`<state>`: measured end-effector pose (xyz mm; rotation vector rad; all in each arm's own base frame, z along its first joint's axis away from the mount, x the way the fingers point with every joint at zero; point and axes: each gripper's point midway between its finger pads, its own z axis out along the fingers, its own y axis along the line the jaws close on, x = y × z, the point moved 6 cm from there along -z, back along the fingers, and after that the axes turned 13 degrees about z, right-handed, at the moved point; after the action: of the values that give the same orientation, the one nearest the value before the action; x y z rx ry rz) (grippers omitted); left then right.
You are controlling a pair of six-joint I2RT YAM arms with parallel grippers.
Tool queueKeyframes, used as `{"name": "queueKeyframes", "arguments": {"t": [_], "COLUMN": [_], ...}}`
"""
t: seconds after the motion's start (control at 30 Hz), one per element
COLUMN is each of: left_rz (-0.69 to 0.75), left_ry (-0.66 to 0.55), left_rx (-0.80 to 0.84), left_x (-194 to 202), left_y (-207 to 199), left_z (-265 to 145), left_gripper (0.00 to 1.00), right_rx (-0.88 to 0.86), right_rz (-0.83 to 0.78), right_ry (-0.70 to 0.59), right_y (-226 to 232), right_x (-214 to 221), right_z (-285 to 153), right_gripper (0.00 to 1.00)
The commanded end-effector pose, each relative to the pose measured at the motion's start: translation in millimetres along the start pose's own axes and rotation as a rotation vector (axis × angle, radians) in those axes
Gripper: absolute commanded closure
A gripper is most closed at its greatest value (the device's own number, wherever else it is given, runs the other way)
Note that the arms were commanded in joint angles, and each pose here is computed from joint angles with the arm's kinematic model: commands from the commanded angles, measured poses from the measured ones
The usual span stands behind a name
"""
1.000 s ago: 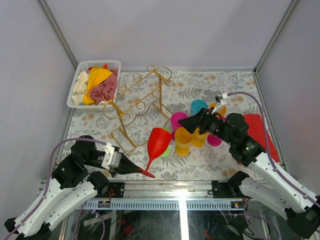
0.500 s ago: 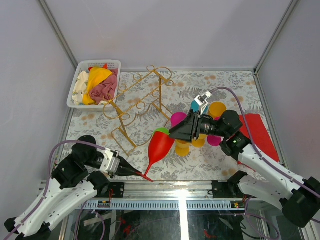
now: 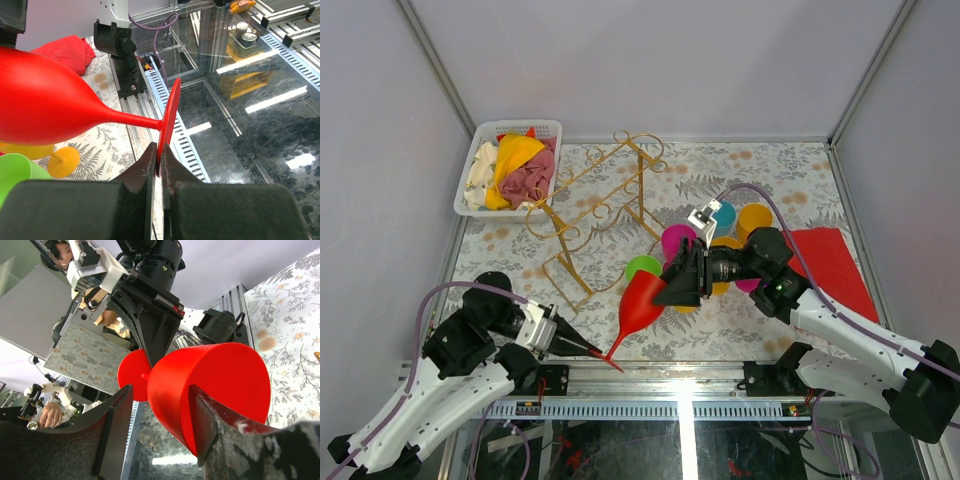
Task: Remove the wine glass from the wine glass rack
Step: Place the wine glass at the center of the board.
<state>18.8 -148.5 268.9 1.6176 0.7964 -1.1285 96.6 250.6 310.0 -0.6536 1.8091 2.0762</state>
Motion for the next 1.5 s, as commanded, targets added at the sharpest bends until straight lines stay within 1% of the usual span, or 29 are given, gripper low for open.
{"name": "queueKeyframes", "arguments": {"t": [0.0, 0.07, 0.17, 0.27, 0.3, 0.33, 0.37, 0.43, 0.47, 0.53, 0.7, 0.77, 0.93, 1.13, 1.2, 1.4, 1.47], "left_rz": [0.075, 0.070, 0.069, 0.064, 0.059, 0.058, 0.055, 0.045, 0.043, 0.038, 0.034, 0.030, 0.027, 0.020, 0.016, 0.017, 0.011], "left_ry": [-0.023, -0.019, -0.020, -0.022, -0.025, -0.029, -0.030, -0.028, -0.027, -0.024, -0.021, -0.019, -0.029, -0.029, -0.026, -0.024, -0.025], "left_rx": [-0.015, -0.025, -0.031, -0.034, -0.028, -0.021, -0.017, -0.015, -0.014, -0.016, -0.015, -0.014, 0.002, 0.001, -0.002, -0.015, -0.014], "left_x": [-14, -13, -14, -13, -13, -13, -13, -11, -10, -10, -10, -10, -12, -12, -11, -13, -14], "left_y": [3, 3, 1, -1, -2, -4, -4, -5, -5, -5, -4, -5, -6, -7, -7, -6, -7], "left_z": [-3, -3, -4, -4, -4, -4, -4, -4, -4, -4, -4, -4, -4, -4, -4, -5, -5], "left_gripper": [1.00, 1.00, 1.00, 1.00, 1.00, 1.00, 1.00, 1.00, 1.00, 1.00, 1.00, 1.00, 1.00, 0.99, 0.97, 0.91, 0.83], "right_rx": [-0.050, -0.052, -0.053, -0.040, -0.042, -0.047, -0.055, -0.073, -0.086, -0.106, -0.122, -0.120, -0.116, -0.119, -0.118, -0.108, -0.098], "right_rz": [-0.096, -0.104, -0.119, -0.131, -0.132, -0.130, -0.128, -0.124, -0.123, -0.123, -0.128, -0.131, -0.139, -0.142, -0.142, -0.136, -0.135], "right_ry": [0.032, 0.026, 0.008, -0.039, -0.043, -0.039, -0.032, -0.009, 0.000, 0.007, 0.003, -0.008, -0.041, -0.043, -0.043, -0.038, -0.037], "right_y": [16, 17, 18, 20, 21, 22, 24, 26, 28, 30, 32, 32, 32, 33, 33, 31, 30], "right_x": [-3, -4, -5, -8, -8, -8, -7, -6, -6, -5, -6, -7, -10, -10, -10, -10, -10], "right_z": [4, 4, 3, 2, 2, 2, 2, 2, 2, 2, 3, 3, 3, 2, 3, 3, 3], "right_gripper": [0.48, 0.52, 0.62, 0.64, 0.64, 0.61, 0.54, 0.48, 0.47, 0.47, 0.60, 0.67, 0.81, 0.95, 1.00, 1.00, 1.00]}}
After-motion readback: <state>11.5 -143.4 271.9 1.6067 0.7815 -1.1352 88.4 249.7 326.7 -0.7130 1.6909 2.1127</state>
